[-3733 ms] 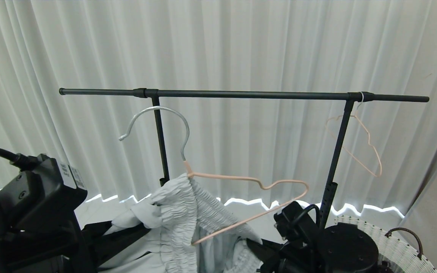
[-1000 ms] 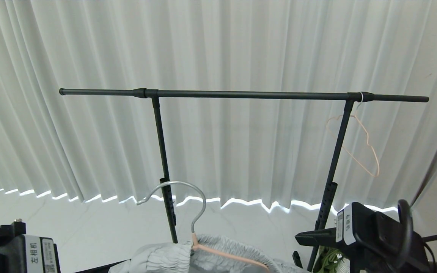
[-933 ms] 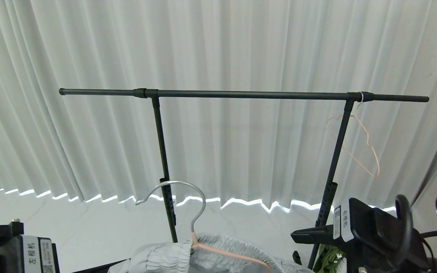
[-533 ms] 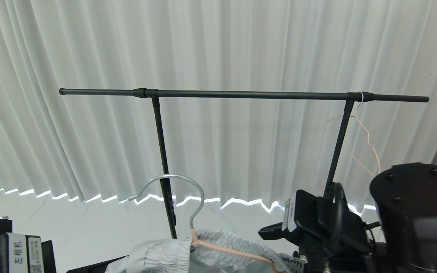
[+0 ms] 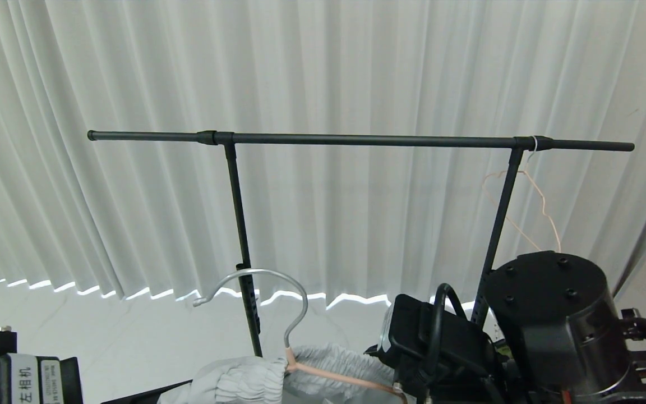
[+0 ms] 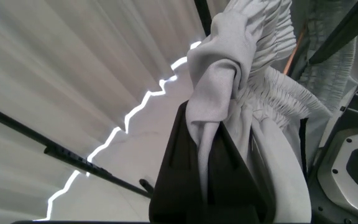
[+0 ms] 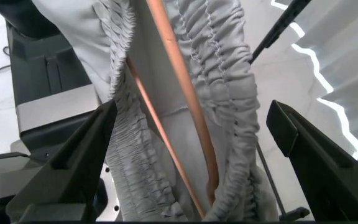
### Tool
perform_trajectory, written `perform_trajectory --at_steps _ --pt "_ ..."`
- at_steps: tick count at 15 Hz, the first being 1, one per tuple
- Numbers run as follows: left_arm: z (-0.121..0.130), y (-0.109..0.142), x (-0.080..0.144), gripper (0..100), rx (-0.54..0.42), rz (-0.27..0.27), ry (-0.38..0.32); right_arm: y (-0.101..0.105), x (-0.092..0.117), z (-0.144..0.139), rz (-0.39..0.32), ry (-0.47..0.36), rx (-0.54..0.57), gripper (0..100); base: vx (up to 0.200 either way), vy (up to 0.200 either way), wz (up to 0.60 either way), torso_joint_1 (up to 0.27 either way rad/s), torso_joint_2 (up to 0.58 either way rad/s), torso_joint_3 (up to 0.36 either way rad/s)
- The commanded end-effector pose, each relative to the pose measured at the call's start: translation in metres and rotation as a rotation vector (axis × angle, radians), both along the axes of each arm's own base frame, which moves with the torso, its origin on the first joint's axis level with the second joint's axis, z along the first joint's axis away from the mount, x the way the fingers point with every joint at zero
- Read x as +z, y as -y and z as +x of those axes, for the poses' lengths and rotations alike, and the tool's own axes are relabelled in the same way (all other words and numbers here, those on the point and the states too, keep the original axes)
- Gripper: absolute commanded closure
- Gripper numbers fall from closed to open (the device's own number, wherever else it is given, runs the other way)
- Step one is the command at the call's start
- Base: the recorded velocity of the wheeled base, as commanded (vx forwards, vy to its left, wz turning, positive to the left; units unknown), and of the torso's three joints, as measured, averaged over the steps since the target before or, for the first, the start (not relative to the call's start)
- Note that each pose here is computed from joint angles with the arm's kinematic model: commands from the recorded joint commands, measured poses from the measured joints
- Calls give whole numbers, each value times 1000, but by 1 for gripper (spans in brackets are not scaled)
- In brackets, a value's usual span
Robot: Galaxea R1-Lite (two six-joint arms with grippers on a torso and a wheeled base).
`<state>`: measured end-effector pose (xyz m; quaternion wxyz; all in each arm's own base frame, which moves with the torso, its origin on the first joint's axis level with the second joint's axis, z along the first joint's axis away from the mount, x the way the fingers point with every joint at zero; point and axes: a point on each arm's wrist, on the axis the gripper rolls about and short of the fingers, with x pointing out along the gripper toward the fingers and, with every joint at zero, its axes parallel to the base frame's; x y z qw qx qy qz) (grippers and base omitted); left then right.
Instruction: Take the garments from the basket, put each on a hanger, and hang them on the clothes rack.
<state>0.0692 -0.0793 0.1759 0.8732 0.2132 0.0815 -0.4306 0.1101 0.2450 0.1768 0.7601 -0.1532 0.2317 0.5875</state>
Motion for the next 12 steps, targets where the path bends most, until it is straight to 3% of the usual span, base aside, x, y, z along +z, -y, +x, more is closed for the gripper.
perform_trajectory --at_steps 1,2,10,12 --pt "0 0 0 100 -1 -1 0 -1 -3 0 -9 -4 0 0 0 0 0 0 0 0" --pt "0 0 1 100 -1 -2 1 -1 -3 0 -9 -4 0 100 0 0 0 0 0 0" --pt "-1 -1 1 100 -1 -8 6 1 -5 5 -30 42 4 100 0 0 0 0 0 0" --pt "-1 -1 1 100 -2 -7 8 4 -5 11 -45 94 16 100 0 0 0 0 0 0"
